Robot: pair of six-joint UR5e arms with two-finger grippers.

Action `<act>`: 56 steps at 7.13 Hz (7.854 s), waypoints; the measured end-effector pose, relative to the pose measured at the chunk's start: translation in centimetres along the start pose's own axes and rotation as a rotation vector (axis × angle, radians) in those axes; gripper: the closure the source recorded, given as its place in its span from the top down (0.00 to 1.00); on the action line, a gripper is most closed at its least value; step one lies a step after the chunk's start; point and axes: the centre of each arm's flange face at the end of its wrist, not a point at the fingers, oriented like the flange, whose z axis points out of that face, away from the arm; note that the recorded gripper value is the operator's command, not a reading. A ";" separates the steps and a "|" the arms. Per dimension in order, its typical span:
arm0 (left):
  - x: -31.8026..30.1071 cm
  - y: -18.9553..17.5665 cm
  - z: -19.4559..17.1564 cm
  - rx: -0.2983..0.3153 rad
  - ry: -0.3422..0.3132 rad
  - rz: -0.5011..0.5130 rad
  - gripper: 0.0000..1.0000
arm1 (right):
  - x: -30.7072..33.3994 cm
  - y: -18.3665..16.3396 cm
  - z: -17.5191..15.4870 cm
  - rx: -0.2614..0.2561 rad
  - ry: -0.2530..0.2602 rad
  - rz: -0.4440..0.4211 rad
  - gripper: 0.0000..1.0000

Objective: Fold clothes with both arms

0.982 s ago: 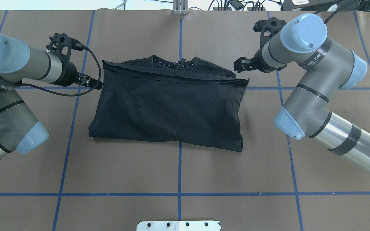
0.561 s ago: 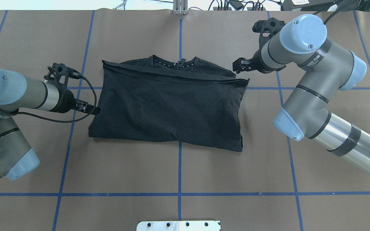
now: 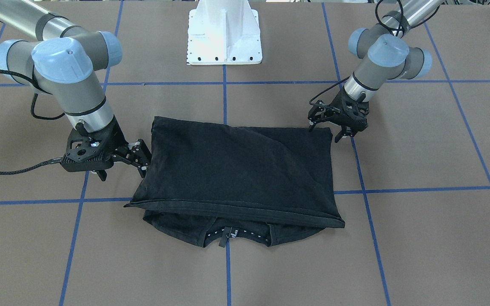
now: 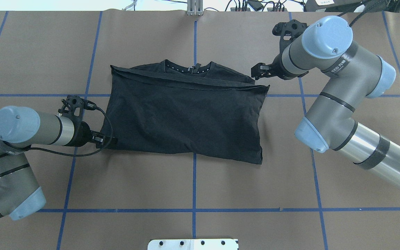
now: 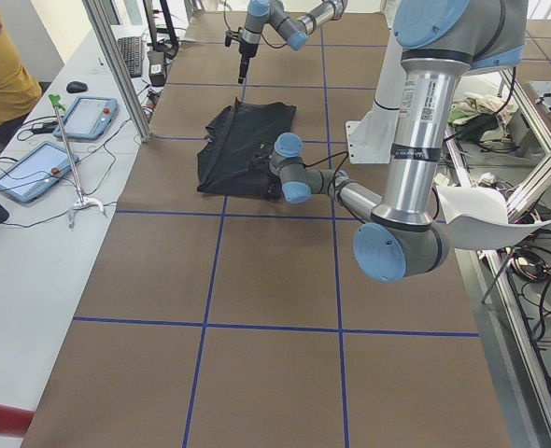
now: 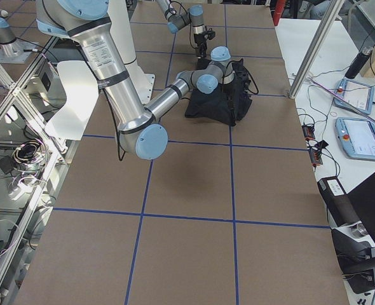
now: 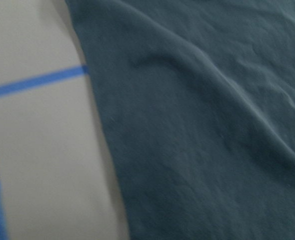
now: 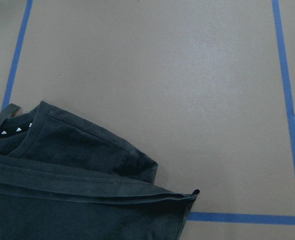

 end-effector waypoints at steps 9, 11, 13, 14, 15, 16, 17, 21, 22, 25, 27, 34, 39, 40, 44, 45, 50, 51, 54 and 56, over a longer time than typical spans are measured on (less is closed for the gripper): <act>0.4 0.9 0.5 0.000 -0.003 -0.016 0.00 | -0.3 0.4 0.1 -0.004 -0.004 0.001 1.00; -0.5 -0.3 -0.2 0.020 -0.014 0.029 0.00 | -0.6 0.6 -0.1 -0.003 -0.008 -0.002 1.00; -5.1 -4.4 -1.4 0.074 -0.088 0.106 0.00 | -0.7 0.7 -0.1 -0.004 -0.011 -0.003 1.00; -7.7 -7.6 -1.5 0.103 -0.136 0.120 0.00 | -0.8 0.7 -0.1 -0.004 -0.012 -0.004 1.00; -10.1 -11.8 -1.1 0.129 -0.185 0.134 0.00 | -0.9 0.8 -0.1 -0.005 -0.013 -0.005 1.00; -12.1 -16.4 -0.3 0.145 -0.233 0.145 0.00 | -1.0 0.9 -0.1 -0.006 -0.014 -0.007 1.00; -13.3 -20.9 0.6 0.151 -0.271 0.150 0.00 | -1.2 1.0 0.0 -0.007 -0.015 -0.009 1.00; -14.3 -30.6 2.1 0.177 -0.345 0.189 1.00 | -2.1 1.7 -0.3 -0.006 -0.027 -0.018 0.99; -15.1 -30.3 0.6 0.188 -0.327 0.214 1.00 | -3.1 2.5 0.1 -0.004 -0.026 0.003 0.99; -17.2 -24.6 -4.7 0.164 -0.194 0.250 1.00 | -10.1 5.4 2.3 0.061 -0.024 0.127 0.96; -17.4 -23.2 -5.8 0.167 -0.178 0.250 1.00 | -13.9 6.8 6.8 0.126 -0.069 0.213 0.87; -17.6 -22.8 -5.8 0.167 -0.178 0.238 1.00 | -13.4 10.2 11.6 0.141 -0.048 0.267 0.67; -17.9 -22.8 -5.6 0.166 -0.182 0.237 1.00 | -14.7 11.6 11.1 0.129 -0.069 0.287 0.17; -17.9 -22.8 -5.6 0.166 -0.181 0.237 1.00 | -14.7 11.9 11.0 0.128 -0.072 0.291 0.01; -17.8 -22.8 -5.6 0.168 -0.180 0.232 1.00 | -13.4 14.0 7.4 0.117 -0.097 0.281 0.00; -17.8 -22.7 -5.6 0.169 -0.178 0.224 1.00 | -13.9 15.9 5.2 0.098 -0.099 0.264 0.00; -17.7 -22.7 -5.4 0.168 -0.177 0.217 1.00 | -15.5 27.2 0.5 0.085 -0.139 0.191 0.21; -17.6 -22.6 -5.4 0.168 -0.176 0.217 1.00 | -15.6 27.6 0.2 0.088 -0.143 0.189 0.99; -17.5 -22.7 -5.4 0.168 -0.174 0.217 1.00 | -15.1 24.9 -0.2 0.116 -0.123 0.152 1.00; -17.4 -22.6 -5.4 0.169 -0.172 0.209 1.00 | -16.8 20.3 -0.3 0.132 -0.067 0.112 1.00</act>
